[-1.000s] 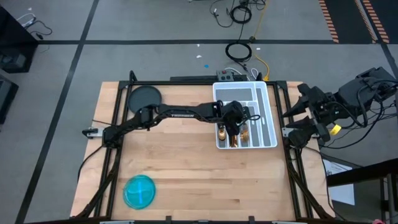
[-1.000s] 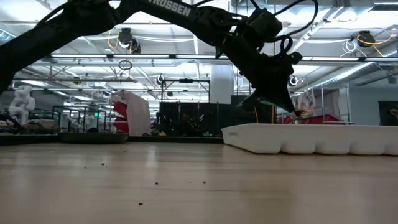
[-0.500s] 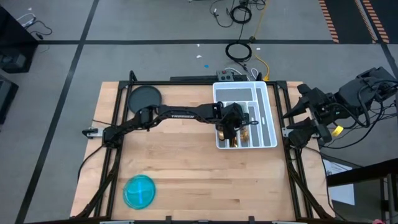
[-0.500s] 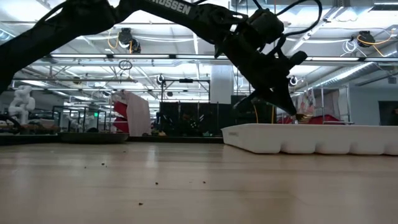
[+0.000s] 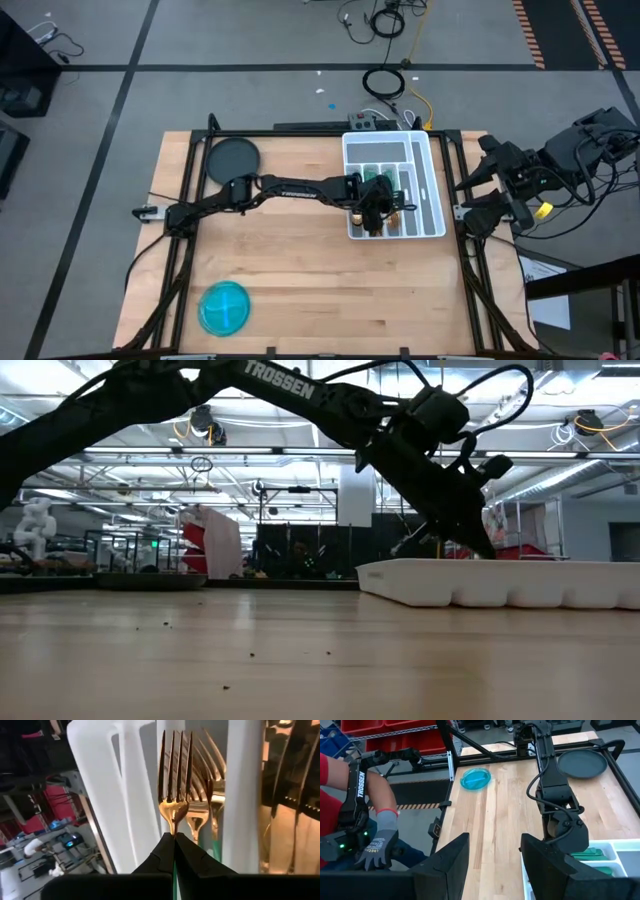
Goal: Sort silverware
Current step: Put the green fork into the middle right slot of the white silverware tray
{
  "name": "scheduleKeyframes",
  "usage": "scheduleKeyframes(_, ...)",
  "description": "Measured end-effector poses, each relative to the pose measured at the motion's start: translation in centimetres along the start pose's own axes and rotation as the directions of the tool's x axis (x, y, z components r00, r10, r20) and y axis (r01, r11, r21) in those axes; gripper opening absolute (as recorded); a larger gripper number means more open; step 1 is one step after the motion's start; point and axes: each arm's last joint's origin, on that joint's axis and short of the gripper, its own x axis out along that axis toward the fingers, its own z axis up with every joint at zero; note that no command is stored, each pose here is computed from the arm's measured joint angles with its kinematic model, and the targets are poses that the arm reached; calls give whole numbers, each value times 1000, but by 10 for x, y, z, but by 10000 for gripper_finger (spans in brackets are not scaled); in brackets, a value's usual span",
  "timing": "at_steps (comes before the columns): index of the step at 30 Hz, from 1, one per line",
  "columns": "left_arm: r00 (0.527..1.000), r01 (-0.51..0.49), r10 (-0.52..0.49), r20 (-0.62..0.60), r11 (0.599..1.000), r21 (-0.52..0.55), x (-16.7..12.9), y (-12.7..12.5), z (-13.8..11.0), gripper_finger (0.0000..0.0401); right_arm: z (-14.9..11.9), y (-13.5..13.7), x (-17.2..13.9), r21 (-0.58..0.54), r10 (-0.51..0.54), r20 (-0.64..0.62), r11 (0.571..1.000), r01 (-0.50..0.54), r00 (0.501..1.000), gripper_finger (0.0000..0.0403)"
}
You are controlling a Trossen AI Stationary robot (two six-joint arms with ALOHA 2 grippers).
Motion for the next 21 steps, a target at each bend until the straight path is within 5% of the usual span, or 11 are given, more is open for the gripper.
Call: scheduleKeyframes(21,998,6,1,61,994,-109,0,-1,3,31,0,0,0,-25,-1,-2,1000,1,1000,171)
